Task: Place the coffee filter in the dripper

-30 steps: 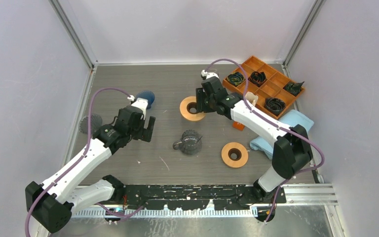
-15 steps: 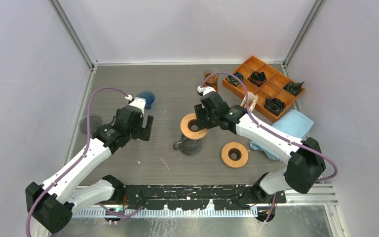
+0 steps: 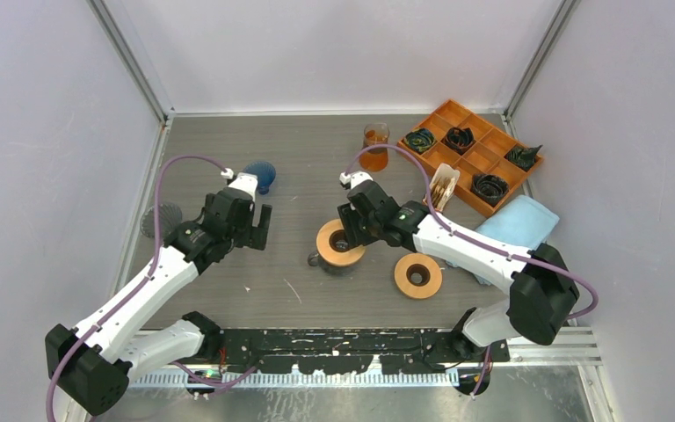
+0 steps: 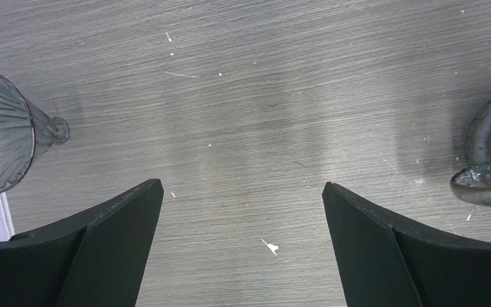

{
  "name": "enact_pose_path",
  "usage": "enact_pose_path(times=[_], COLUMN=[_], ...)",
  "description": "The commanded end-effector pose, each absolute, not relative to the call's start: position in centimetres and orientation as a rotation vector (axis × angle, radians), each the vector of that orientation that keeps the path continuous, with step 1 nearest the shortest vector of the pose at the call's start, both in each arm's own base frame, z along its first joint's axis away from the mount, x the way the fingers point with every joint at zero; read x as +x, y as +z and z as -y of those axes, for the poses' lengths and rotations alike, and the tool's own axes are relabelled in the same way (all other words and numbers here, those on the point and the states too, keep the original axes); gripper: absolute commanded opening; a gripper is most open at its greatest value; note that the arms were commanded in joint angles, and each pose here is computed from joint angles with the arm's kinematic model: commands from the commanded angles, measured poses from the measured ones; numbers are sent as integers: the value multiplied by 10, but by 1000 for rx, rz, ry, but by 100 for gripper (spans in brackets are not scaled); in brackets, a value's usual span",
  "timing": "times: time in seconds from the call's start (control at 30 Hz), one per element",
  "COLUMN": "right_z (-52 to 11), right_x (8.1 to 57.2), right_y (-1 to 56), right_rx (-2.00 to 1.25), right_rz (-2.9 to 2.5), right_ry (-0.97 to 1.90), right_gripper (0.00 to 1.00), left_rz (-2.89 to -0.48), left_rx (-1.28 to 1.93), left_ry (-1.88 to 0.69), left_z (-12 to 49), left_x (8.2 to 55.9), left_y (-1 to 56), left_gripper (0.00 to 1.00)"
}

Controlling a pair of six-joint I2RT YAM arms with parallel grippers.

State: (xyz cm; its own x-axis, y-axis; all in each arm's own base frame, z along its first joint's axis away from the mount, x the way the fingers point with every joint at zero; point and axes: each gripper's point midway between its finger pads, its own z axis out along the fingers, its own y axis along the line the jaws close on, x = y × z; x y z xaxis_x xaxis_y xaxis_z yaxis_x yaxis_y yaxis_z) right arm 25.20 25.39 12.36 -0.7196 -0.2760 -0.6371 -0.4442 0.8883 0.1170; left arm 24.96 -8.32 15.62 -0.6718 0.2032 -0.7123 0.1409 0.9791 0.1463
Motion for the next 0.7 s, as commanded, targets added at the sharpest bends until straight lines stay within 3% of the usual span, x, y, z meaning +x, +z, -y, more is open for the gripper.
enact_pose_path(times=[0.0, 0.67], right_z=[-269, -275], right_x=[266, 269], right_y=[144, 121], right_rx=[-485, -513], right_rz=[-2298, -2316], right_ry=[403, 393], right_gripper=[34, 39], left_rz=[-2263, -2283], left_rx=[136, 125], left_ry=[29, 72], left_z=[89, 86], left_x=[256, 259], left_y=[173, 168], left_gripper=[99, 99])
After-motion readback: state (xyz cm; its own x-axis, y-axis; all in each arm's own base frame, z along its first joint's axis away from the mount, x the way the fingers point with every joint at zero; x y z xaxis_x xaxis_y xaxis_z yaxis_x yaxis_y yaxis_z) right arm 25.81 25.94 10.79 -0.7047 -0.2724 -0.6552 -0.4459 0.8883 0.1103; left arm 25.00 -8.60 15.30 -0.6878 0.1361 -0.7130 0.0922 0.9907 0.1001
